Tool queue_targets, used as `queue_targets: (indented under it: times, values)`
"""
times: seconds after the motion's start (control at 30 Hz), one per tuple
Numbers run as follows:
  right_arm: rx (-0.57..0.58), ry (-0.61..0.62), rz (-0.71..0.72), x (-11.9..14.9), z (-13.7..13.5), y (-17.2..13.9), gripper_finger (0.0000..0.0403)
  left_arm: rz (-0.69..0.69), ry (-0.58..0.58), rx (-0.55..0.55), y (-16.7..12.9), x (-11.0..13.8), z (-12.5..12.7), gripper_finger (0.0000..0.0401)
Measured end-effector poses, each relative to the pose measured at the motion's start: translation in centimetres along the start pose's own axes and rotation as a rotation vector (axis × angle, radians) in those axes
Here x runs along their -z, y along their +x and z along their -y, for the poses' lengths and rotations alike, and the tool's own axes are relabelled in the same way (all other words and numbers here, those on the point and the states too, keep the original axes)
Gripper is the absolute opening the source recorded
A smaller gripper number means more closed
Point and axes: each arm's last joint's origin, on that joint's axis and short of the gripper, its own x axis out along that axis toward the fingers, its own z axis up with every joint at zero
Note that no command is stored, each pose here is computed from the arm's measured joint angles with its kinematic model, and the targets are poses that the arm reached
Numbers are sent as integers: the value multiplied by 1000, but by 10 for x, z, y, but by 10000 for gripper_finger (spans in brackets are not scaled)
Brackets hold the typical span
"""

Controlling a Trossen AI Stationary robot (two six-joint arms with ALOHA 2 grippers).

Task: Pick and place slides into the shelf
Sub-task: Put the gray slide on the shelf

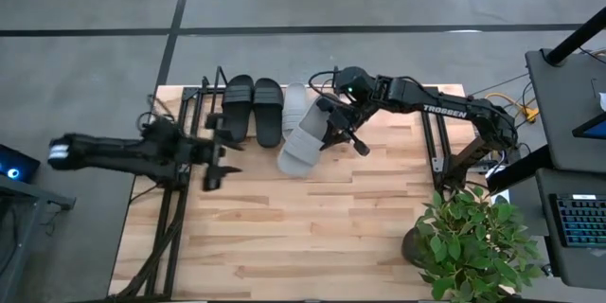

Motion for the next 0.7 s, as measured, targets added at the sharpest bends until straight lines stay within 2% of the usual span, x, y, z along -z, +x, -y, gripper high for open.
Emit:
queue_targets:
  times: [0.07, 0.17, 0.27, 0.33, 0.47, 0.6, 0.7]
  values:
    - [4, 15, -9, 2, 1, -3, 9, -72, 58, -31, 15, 3, 4, 211]
    - [17, 25, -10, 2, 1, -9, 9, -266, 160, -96, 34, 10, 14, 211]
    - [30, 33, -14, 0, 2, -16, 9, -405, 279, -243, 52, 2, 18, 211]
    - [43, 28, -9, -4, 4, -20, 9, -493, 349, -287, 62, 1, 26, 211]
    - [61, 22, 1, -13, 5, -30, 9, -601, 465, -281, 78, 1, 46, 211]
    - [77, 24, 8, -22, 6, -40, 9, -729, 637, -271, 88, 5, 63, 210]
    - [96, 25, 26, -30, 6, -47, 9, -821, 690, -332, 95, 7, 70, 210]
